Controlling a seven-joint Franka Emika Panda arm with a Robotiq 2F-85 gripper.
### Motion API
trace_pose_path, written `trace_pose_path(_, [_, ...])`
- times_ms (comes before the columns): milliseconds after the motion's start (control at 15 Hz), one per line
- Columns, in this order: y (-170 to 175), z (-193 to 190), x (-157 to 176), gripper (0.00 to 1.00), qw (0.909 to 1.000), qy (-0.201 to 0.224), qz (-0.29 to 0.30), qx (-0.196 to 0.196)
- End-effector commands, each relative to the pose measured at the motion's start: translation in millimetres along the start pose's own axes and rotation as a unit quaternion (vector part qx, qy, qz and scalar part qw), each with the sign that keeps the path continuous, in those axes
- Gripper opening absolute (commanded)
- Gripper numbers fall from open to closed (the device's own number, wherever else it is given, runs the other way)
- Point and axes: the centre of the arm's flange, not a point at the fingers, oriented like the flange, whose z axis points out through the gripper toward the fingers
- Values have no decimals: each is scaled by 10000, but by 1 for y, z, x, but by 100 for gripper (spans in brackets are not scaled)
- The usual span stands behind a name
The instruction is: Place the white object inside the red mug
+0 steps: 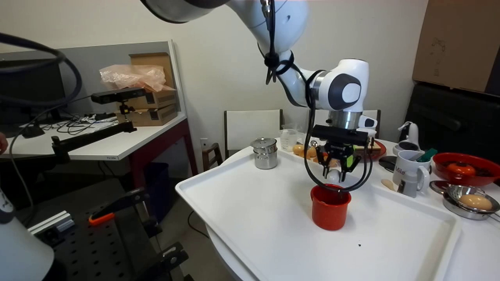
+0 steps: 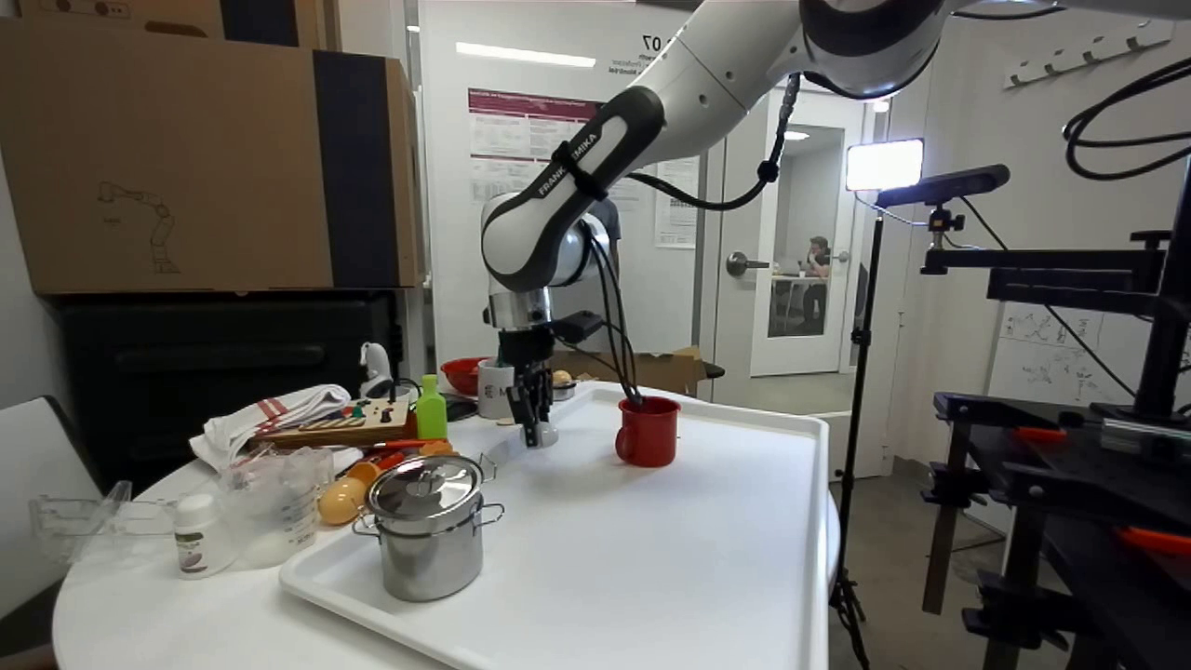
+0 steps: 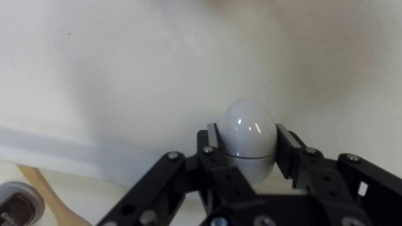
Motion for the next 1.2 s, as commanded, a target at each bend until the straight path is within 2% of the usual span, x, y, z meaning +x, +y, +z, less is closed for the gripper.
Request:
trace_pose_path(0, [-2,-48,-12,19,9993,136,308,-141])
trace_pose_path(400, [2,-99,-37,19,9921,335,1181,-242])
trace_pose_path(867, [-1,-101,-82,19,9765,219,2132,-201])
trace_pose_path(1133, [3,-94,-114,19,9594,266,2807,-86])
